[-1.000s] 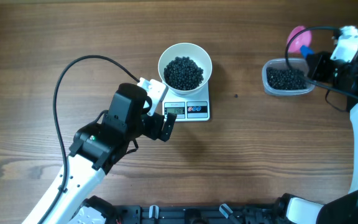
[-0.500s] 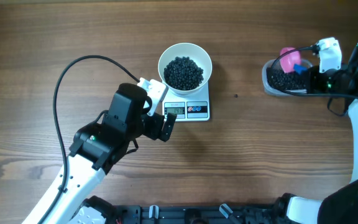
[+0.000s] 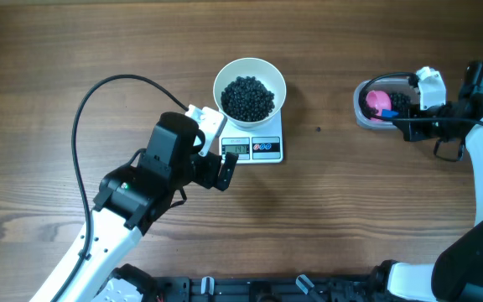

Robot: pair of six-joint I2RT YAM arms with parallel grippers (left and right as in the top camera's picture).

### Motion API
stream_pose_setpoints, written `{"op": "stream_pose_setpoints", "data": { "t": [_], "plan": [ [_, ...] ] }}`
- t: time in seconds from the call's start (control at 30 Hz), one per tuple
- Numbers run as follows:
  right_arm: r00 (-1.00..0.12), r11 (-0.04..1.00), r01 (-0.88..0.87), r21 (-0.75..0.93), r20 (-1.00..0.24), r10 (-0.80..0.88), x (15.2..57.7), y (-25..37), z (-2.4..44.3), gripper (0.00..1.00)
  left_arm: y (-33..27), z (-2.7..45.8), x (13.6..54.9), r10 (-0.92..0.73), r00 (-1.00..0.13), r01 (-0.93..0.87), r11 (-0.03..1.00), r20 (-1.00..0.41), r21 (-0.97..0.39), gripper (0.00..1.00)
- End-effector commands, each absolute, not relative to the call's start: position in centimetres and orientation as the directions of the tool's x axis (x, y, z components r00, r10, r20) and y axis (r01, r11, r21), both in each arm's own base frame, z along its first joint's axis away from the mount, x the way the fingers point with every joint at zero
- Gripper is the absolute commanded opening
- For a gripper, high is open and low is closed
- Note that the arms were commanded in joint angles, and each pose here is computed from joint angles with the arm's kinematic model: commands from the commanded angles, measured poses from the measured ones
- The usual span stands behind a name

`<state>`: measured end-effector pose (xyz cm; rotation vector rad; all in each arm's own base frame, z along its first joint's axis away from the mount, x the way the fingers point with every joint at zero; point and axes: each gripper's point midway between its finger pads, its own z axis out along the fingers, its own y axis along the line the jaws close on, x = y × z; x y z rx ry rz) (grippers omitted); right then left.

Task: Scoop item into bowl and weigh 150g on scale
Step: 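Dip the scoop into the black beans with the right gripper for a small amount, then carry the scoop left over the white bowl with the right gripper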

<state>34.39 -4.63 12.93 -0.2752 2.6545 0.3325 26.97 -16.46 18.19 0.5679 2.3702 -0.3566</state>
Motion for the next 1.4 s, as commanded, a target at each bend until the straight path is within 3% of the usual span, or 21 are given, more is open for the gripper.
{"op": "stream_pose_setpoints", "data": {
  "t": [0.0,0.27,0.73,0.93,1.13,1.37],
  "plan": [
    [-0.875,0.930,-0.269,0.249,-0.466,-0.128,34.6,-3.3,12.7,0.04,-16.8,18.1,26.8,0.321,-0.676,0.508,0.855,-0.663,-0.104,1.00],
    [-0.878,0.956,-0.242,0.168,-0.458,-0.142,35.0,-4.8,12.8,0.04,-16.8,18.1,26.8,0.321,-0.676,0.508,0.855,-0.663,-0.104,1.00],
    [-0.849,0.881,-0.091,0.465,-0.499,0.176,34.7,-6.5,15.3,0.04,-16.8,18.1,26.8,0.321,-0.676,0.508,0.855,-0.663,-0.104,1.00],
    [-0.820,0.809,-0.171,0.562,-0.537,0.200,35.1,-4.5,17.1,0.04,-16.8,18.1,26.8,0.321,-0.676,0.508,0.855,-0.663,-0.104,1.00],
    [-0.741,0.592,-0.317,0.741,-0.583,0.333,37.2,-1.5,22.7,0.04,-16.8,18.1,26.8,0.321,-0.676,0.508,0.855,-0.663,-0.104,1.00],
    [-0.686,0.488,-0.535,0.689,-0.692,0.226,40.6,7.2,26.8,0.04,-16.8,18.1,26.8,0.321,-0.676,0.508,0.855,-0.663,-0.104,1.00]
  ]
}}
